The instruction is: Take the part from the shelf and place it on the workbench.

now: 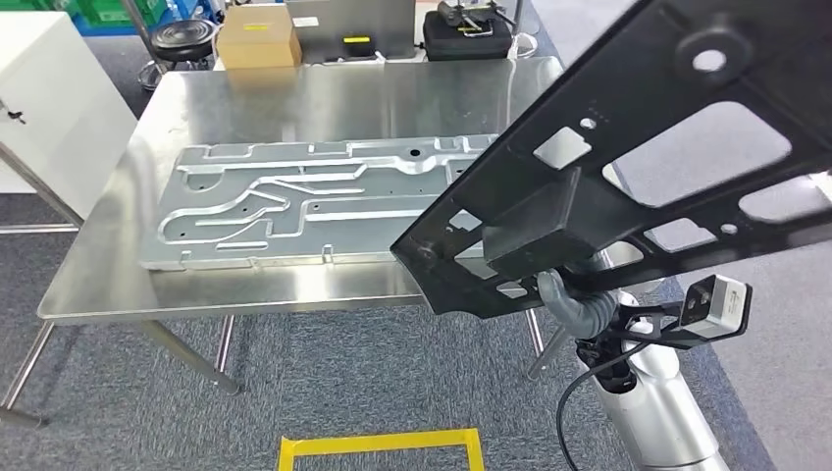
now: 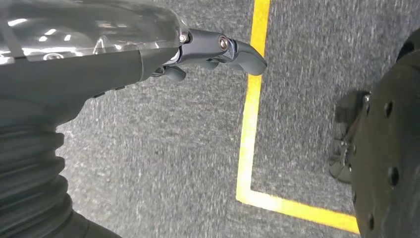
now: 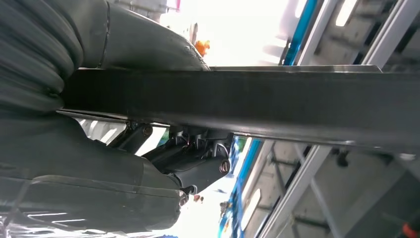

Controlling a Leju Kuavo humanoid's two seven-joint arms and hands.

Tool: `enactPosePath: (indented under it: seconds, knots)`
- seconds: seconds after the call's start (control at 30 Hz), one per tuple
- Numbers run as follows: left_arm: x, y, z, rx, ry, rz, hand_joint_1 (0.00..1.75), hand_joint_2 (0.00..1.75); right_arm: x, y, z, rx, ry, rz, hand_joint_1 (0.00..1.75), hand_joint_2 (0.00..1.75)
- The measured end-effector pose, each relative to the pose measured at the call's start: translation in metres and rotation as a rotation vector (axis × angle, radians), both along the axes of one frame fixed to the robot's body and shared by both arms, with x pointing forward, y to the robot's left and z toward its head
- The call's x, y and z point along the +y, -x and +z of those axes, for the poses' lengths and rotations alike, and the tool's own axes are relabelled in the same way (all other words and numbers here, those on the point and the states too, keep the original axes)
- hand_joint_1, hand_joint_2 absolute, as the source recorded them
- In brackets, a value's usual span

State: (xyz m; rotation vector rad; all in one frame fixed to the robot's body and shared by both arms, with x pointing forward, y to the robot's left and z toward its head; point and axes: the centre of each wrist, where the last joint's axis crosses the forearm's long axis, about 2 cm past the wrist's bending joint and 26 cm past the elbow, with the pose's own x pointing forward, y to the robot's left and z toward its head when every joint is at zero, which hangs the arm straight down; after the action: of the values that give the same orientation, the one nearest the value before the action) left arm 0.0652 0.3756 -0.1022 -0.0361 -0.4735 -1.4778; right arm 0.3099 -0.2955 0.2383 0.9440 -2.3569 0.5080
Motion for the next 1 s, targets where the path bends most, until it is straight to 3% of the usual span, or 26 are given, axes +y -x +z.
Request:
enactPosePath:
  seconds: [0.2,0.37,0.5,0.63,0.8,0.9,1.0]
  knots:
    - [-0.001,-0.002,0.0,-0.004,-0.003,0.002,0.0,1.75,-0.003,-0.005,0.006,-0.001,-0.001,-0.046,1.75,1.75]
    - [-0.001,0.001,0.0,0.002,-0.002,0.001,0.0,1.75,-0.01,-0.018,0.008,0.009,0.061,-0.177,1.75,1.75]
    - [-0.001,0.001,0.0,-0.001,0.002,0.002,0.0,1.75,-0.015,-0.041,0.018,-0.032,0.182,-0.401,1.75,1.75]
    - [-0.003,-0.004,0.0,-0.011,0.009,-0.001,0.0,1.75,-0.012,-0.073,0.042,-0.145,0.382,-0.739,1.75,1.75]
    - [-0.004,-0.008,0.001,-0.027,0.01,-0.006,0.0,1.75,0.024,-0.112,0.065,-0.289,0.716,-1.077,1.75,1.75]
    - [-0.004,-0.011,0.001,-0.038,0.014,-0.008,0.0,1.75,0.061,-0.137,0.078,-0.36,0.922,-1.155,1.75,1.75]
    - [-0.004,-0.013,0.002,-0.038,0.022,-0.01,0.0,1.75,0.094,-0.153,0.083,-0.393,1.091,-1.151,1.75,1.75]
